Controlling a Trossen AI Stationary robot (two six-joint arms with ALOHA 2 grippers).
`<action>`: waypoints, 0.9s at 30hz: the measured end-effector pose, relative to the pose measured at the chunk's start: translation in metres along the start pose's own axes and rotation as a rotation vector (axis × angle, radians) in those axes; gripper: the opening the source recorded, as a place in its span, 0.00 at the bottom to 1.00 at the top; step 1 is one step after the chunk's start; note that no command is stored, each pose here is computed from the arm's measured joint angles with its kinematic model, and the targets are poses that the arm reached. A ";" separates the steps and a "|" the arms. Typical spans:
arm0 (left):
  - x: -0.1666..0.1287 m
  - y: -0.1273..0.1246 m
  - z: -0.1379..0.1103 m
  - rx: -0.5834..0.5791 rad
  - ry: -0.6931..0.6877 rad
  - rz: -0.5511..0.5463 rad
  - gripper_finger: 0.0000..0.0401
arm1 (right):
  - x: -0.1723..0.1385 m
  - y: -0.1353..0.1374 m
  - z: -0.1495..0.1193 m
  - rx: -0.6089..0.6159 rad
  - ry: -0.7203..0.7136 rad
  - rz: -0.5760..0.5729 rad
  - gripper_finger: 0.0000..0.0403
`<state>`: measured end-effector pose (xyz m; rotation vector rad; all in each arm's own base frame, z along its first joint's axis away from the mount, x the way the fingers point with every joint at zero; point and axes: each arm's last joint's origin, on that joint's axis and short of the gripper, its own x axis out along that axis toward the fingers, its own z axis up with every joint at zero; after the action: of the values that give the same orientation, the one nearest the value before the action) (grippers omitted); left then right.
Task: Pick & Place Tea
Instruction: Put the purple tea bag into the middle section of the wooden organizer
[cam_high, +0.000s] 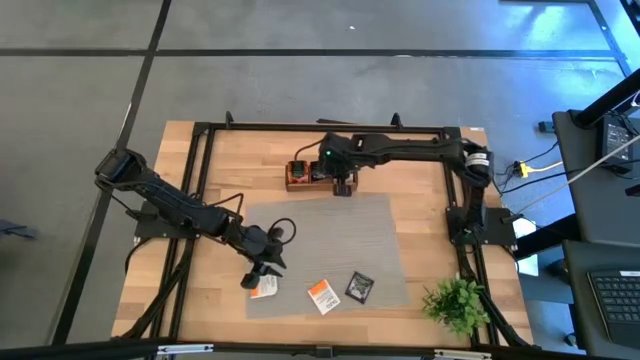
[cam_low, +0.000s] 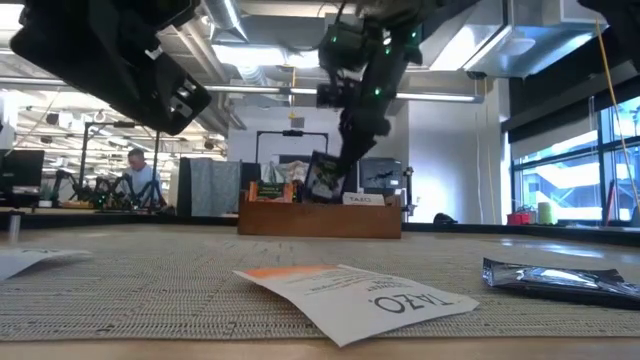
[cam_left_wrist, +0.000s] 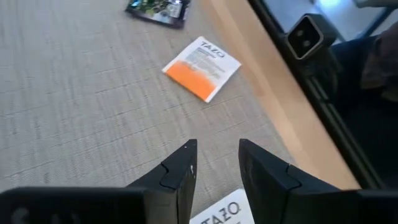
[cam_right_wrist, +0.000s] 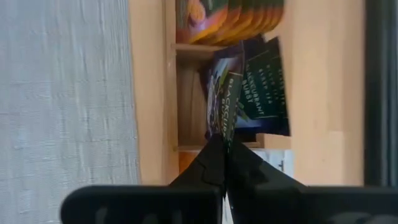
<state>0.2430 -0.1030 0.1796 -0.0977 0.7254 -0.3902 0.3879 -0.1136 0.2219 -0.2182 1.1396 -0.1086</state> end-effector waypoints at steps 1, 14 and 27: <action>0.000 0.000 0.000 0.000 0.002 0.011 0.29 | 0.004 0.000 -0.001 -0.007 0.007 0.003 0.02; 0.000 0.001 -0.002 0.012 0.012 0.033 0.29 | 0.024 0.001 0.001 -0.023 0.014 -0.018 0.02; 0.000 0.001 -0.002 0.014 0.015 0.034 0.29 | 0.024 -0.002 0.000 -0.026 0.044 -0.096 0.09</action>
<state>0.2421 -0.1017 0.1779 -0.0691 0.7381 -0.3644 0.3976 -0.1201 0.2012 -0.2953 1.1746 -0.1845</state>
